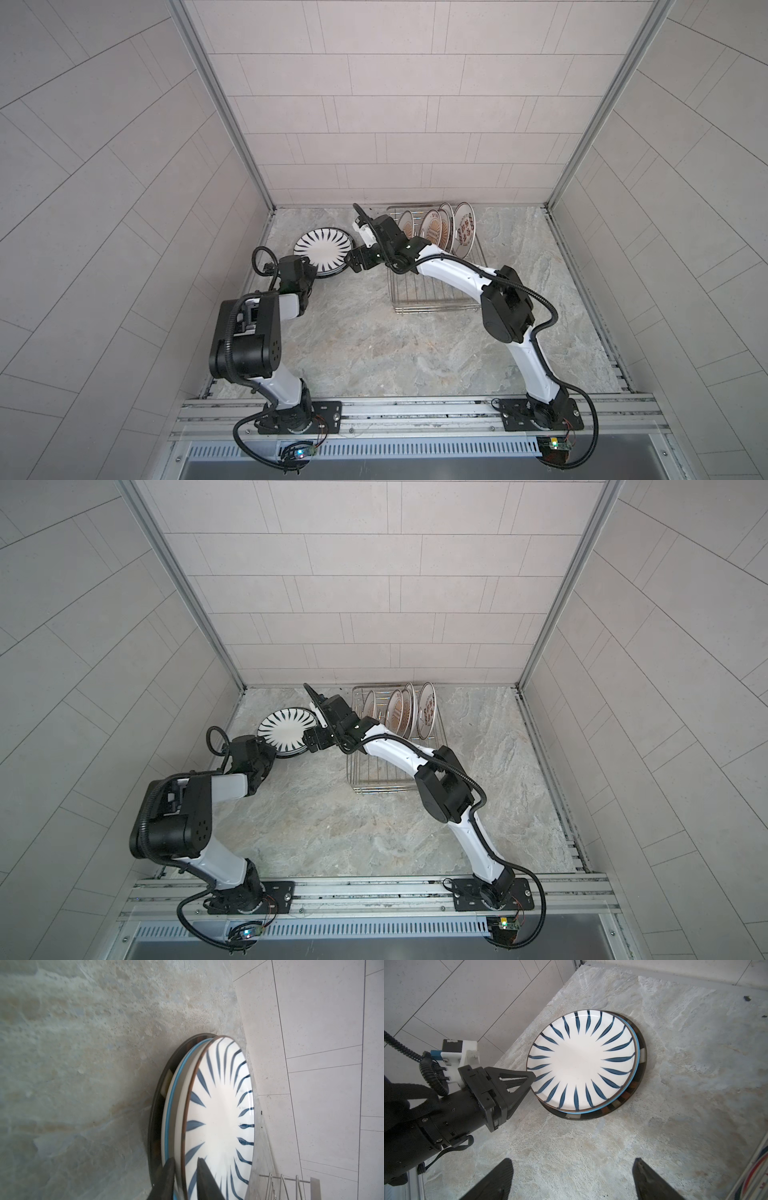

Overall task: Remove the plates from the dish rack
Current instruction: 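Open the left gripper and withdraw it from the stack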

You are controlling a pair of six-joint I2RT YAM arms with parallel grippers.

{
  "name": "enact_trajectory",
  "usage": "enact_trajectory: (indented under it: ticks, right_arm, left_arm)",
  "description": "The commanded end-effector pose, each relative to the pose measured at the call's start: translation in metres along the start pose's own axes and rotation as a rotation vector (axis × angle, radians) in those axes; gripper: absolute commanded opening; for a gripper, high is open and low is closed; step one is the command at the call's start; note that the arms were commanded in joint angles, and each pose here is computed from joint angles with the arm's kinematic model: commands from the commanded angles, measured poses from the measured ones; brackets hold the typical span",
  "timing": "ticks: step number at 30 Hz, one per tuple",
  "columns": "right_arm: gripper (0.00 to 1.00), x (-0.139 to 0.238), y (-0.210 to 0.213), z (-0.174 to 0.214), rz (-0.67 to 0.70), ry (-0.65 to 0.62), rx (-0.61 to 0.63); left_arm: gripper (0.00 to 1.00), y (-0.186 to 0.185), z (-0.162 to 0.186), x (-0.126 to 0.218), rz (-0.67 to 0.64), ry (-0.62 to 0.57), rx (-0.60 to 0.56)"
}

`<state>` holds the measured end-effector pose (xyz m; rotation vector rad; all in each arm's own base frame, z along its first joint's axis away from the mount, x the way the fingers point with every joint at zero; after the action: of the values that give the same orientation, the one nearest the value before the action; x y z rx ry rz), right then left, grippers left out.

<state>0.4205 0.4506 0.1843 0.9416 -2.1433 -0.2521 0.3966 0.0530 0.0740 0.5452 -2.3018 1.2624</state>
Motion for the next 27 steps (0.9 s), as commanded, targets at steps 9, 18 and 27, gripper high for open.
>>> enact_trajectory:
  ticks: [9, 18, 27]
  right_arm:
    - [0.91, 0.009, 0.001, -0.006, -0.001, -0.011, 0.007]
    - [0.91, 0.018, 0.010, -0.011, -0.018, -0.023, 0.039]
    - [0.92, 0.048, 0.036, -0.014, -0.053, -0.072, 0.138]
  left_arm:
    - [0.41, 0.001, -0.005, 0.010, 0.011, -0.044, -0.002]
    - [0.54, 0.002, -0.017, 0.036, -0.011, -0.109, -0.028]
    - [0.72, -0.013, -0.017, 0.070, 0.101, -0.123, -0.034]
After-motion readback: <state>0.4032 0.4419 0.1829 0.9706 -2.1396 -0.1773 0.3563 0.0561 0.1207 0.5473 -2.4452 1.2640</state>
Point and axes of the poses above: each gripper's point midway between its finger pads, its own x axis back along the fingers, its own y axis along the line the jaws close on, z = x × y, the point moved 2 cm from there along x, back along the fingers, and after that the axes turned 8 degrees about -x, right-handed, at the moved point
